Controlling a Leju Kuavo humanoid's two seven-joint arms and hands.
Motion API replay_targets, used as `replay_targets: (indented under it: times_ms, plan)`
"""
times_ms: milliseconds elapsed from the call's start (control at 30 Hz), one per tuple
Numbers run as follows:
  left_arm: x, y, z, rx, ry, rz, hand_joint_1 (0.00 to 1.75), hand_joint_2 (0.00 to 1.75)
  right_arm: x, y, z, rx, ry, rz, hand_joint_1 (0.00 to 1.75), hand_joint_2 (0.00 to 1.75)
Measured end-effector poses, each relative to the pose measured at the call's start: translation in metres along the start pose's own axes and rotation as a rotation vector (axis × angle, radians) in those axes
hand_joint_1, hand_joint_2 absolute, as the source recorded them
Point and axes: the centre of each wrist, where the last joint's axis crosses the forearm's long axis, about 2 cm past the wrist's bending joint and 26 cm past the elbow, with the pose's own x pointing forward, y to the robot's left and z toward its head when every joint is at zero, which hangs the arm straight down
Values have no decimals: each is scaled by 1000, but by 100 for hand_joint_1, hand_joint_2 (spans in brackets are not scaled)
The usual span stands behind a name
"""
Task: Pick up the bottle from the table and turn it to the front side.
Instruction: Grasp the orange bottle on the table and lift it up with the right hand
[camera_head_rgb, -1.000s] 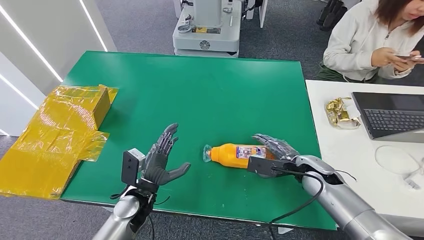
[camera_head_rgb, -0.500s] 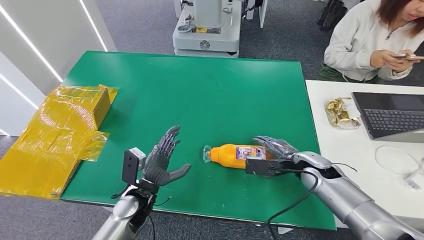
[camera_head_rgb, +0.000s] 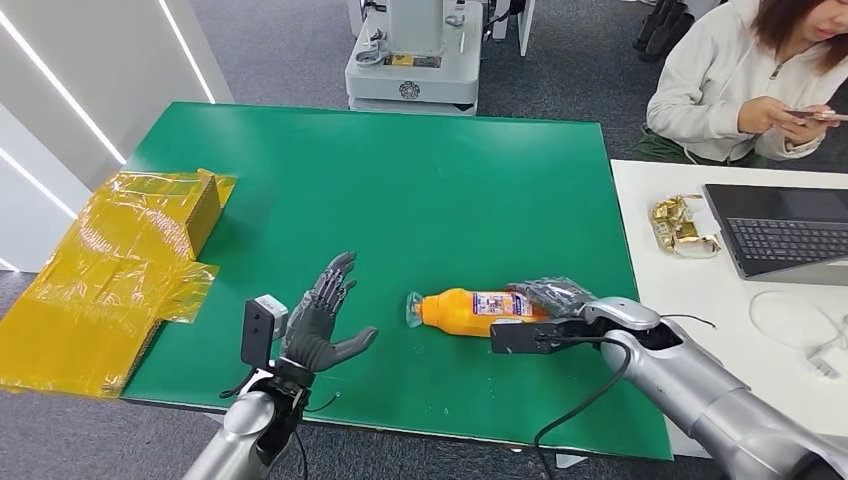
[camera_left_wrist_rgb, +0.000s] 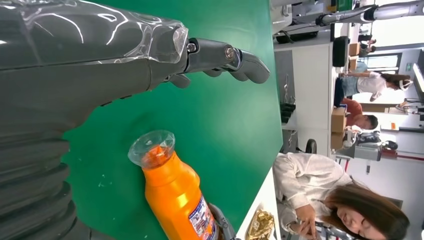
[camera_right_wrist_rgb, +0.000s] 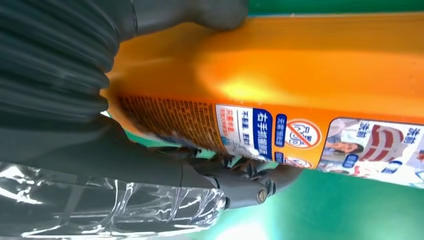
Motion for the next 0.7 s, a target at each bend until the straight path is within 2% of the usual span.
replay_targets:
  times_ms: [500,567,700]
  plan:
    - [2,9,0,34,-4,-28,0,175,3,-5,-1,38,-7,0,175,175]
    - [2,9,1,33,0,-31,0,175,2,-2,0,61,-53,-88,175,175]
    - [-1,7,4,39,1,-38,0,175,-7,25,6,89,-280,-532,175,175]
